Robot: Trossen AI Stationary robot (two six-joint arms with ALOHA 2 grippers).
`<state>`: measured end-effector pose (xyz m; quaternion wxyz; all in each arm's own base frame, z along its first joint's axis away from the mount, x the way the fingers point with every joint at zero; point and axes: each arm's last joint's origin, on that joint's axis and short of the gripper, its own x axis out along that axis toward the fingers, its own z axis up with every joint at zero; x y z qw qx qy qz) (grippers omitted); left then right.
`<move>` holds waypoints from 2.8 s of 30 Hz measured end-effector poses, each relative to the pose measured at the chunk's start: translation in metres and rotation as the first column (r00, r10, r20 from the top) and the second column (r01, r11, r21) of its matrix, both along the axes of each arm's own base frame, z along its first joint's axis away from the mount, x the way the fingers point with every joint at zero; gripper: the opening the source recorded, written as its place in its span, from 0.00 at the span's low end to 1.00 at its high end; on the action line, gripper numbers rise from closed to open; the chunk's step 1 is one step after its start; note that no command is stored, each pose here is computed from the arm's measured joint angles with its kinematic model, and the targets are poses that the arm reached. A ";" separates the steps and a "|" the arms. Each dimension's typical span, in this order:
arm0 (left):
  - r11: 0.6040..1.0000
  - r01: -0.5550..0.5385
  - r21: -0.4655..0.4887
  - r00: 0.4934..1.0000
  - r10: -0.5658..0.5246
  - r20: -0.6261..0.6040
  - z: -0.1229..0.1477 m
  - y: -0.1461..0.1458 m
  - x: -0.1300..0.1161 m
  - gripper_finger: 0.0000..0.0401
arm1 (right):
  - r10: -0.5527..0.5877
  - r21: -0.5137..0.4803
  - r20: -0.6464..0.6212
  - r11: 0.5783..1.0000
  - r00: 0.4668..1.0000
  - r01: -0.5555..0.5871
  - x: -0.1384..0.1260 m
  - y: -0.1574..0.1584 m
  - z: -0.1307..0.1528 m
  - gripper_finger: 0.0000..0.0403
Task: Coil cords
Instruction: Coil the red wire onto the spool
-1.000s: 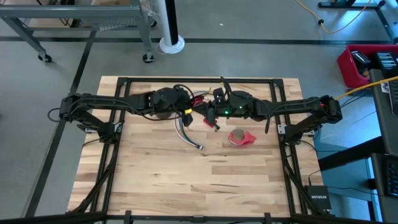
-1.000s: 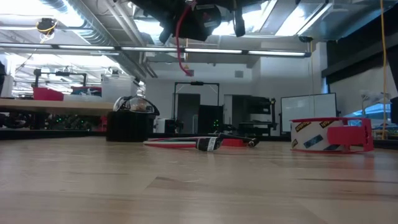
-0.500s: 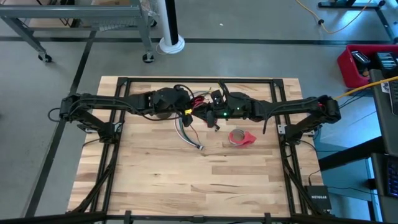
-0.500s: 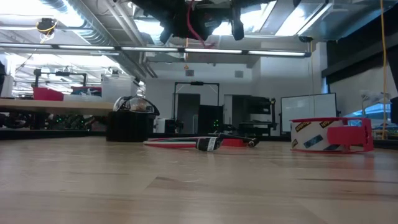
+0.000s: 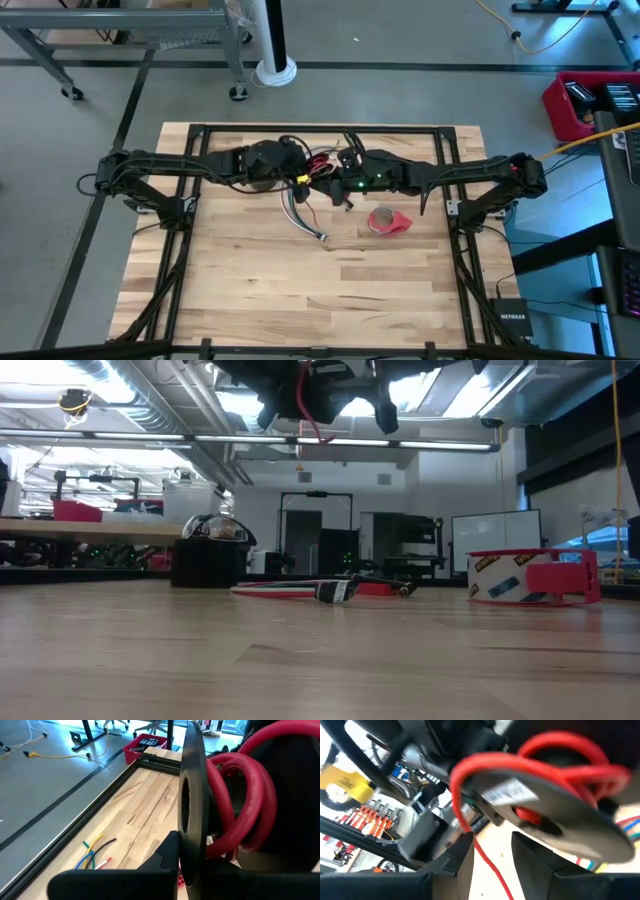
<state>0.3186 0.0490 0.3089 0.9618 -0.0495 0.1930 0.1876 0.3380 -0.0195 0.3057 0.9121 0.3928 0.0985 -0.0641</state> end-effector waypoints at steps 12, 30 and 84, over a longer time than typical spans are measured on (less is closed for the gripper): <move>1.000 -0.004 0.029 1.000 0.004 0.023 0.003 0.005 0.000 0.00 | 0.023 0.012 -0.085 1.000 0.996 -0.022 -0.002 0.001 -0.008 0.33; 0.999 -0.038 0.026 0.998 0.037 0.041 0.005 0.015 -0.002 0.00 | 0.126 0.030 -0.196 0.992 0.972 -0.122 0.019 0.012 -0.046 0.33; 0.999 -0.032 0.043 0.998 0.030 0.056 0.012 0.014 -0.006 0.00 | -0.038 -0.041 -0.288 0.999 0.957 0.027 0.017 0.013 -0.057 0.03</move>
